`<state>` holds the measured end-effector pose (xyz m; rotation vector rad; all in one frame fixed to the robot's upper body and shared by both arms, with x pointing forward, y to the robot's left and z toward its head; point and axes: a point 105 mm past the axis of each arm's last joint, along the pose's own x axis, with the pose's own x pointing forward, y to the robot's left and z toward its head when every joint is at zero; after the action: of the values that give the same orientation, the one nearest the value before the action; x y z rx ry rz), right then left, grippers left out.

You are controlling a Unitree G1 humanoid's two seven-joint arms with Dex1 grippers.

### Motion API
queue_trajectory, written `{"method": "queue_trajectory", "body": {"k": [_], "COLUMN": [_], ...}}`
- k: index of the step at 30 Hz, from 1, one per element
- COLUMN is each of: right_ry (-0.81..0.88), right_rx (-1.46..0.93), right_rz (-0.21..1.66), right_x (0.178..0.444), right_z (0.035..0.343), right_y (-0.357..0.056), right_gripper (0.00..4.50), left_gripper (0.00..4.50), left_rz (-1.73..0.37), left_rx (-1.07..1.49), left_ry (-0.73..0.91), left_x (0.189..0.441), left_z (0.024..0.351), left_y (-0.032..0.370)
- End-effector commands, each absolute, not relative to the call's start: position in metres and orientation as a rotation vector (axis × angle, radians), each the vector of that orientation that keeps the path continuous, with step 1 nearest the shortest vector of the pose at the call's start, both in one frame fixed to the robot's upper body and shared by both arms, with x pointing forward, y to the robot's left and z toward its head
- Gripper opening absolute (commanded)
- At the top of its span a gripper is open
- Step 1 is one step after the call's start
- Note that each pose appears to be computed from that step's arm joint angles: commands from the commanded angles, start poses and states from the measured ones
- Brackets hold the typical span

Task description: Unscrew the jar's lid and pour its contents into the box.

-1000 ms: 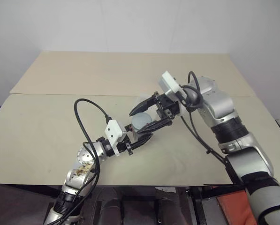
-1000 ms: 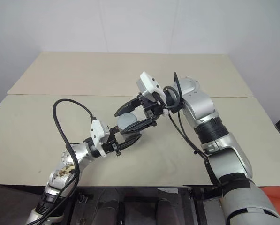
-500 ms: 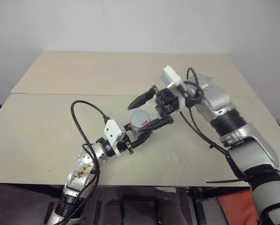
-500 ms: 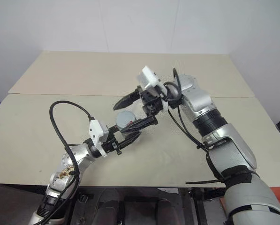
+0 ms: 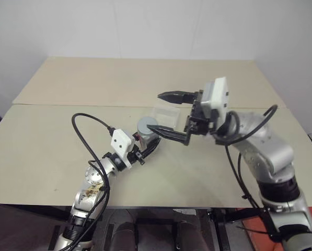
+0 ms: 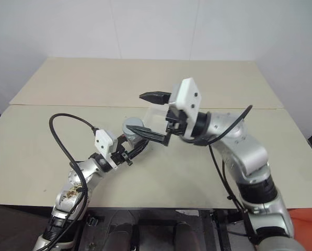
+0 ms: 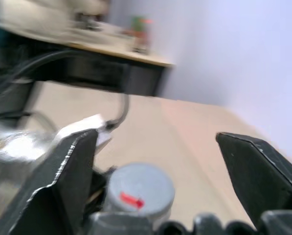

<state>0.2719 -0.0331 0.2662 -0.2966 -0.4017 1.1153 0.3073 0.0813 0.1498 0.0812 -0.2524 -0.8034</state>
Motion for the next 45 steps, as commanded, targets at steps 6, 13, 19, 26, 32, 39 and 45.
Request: {"method": "queue_trajectory", "body": {"k": [6, 13, 19, 26, 32, 39, 45], "right_ry": [-0.386, -0.365, -0.328, -0.271, -0.293, -0.277, -0.246], "right_rx": [-0.273, -0.300, -0.268, -0.256, -0.168, -0.157, -0.204], "right_rz": [0.878, 0.836, 0.846, 0.835, 0.812, 0.868, 0.888], "right_x": [0.268, 0.272, 0.274, 0.280, 0.283, 0.276, 0.275], "right_z": [0.263, 0.251, 0.246, 0.234, 0.251, 0.250, 0.237], "right_y": [-0.010, -0.003, 0.003, 0.002, -0.006, -0.004, 0.000], "right_gripper": [4.48, 4.48, 4.48, 4.48, 4.48, 4.48, 4.48], "left_gripper": [2.17, 2.17, 2.17, 2.17, 2.17, 2.17, 2.17], "left_rz": [-0.766, -0.768, -0.748, -0.753, -0.762, -0.769, -0.772], "left_rx": [0.098, 0.097, 0.098, 0.097, 0.102, 0.101, 0.098], "left_ry": [-0.341, -0.338, -0.340, -0.343, -0.329, -0.328, -0.337], "left_x": [0.314, 0.310, 0.309, 0.307, 0.307, 0.307, 0.308], "left_z": [0.169, 0.168, 0.168, 0.168, 0.164, 0.163, 0.166], "left_y": [0.077, 0.077, 0.080, 0.080, 0.080, 0.079, 0.077]}}
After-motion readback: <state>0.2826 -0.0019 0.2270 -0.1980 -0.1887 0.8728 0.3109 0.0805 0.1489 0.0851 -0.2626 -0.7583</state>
